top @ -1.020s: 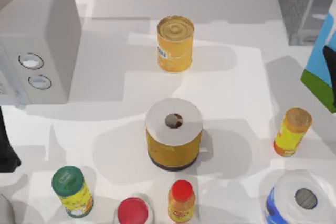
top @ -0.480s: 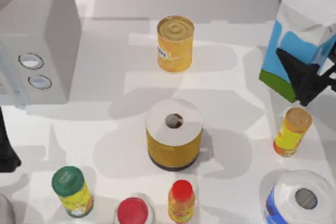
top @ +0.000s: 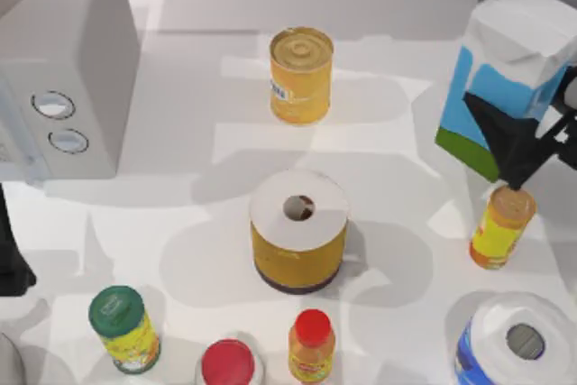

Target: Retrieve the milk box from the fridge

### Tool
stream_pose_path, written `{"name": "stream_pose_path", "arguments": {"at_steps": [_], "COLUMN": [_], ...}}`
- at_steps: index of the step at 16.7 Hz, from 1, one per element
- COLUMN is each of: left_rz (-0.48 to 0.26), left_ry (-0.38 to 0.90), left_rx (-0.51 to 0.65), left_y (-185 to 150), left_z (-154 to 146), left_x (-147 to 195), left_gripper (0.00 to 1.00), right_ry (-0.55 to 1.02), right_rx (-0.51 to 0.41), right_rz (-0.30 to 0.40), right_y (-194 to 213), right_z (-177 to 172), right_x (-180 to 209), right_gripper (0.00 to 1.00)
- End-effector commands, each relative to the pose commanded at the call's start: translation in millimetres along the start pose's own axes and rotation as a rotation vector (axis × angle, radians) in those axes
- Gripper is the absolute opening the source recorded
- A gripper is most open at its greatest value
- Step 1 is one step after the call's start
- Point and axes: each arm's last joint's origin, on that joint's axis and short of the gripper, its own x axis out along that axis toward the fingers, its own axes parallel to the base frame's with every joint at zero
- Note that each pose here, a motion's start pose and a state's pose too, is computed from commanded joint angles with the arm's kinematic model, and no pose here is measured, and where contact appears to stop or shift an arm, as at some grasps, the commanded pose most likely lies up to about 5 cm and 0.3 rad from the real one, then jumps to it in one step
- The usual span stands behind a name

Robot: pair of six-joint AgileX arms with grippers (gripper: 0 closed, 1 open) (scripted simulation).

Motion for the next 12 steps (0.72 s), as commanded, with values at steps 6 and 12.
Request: {"name": "stream_pose_path", "arguments": {"at_steps": [6, 12], "left_rz": [0.000, 0.000], "left_ry": [0.000, 0.000], "left_rx": [0.000, 0.000], "left_y": [0.0, 0.0], "left_z": [0.0, 0.0], "left_x": [0.0, 0.0], "left_gripper": [1.00, 1.00], "right_ry": [-0.027, 0.011], "right_rx": [0.032, 0.031], "right_rz": [-0.078, -0.016], "right_y": [-21.3, -4.3], "right_z": [1.3, -33.1], "right_x": [10.2, 48.8], "right_gripper": [0.00, 0.00]}}
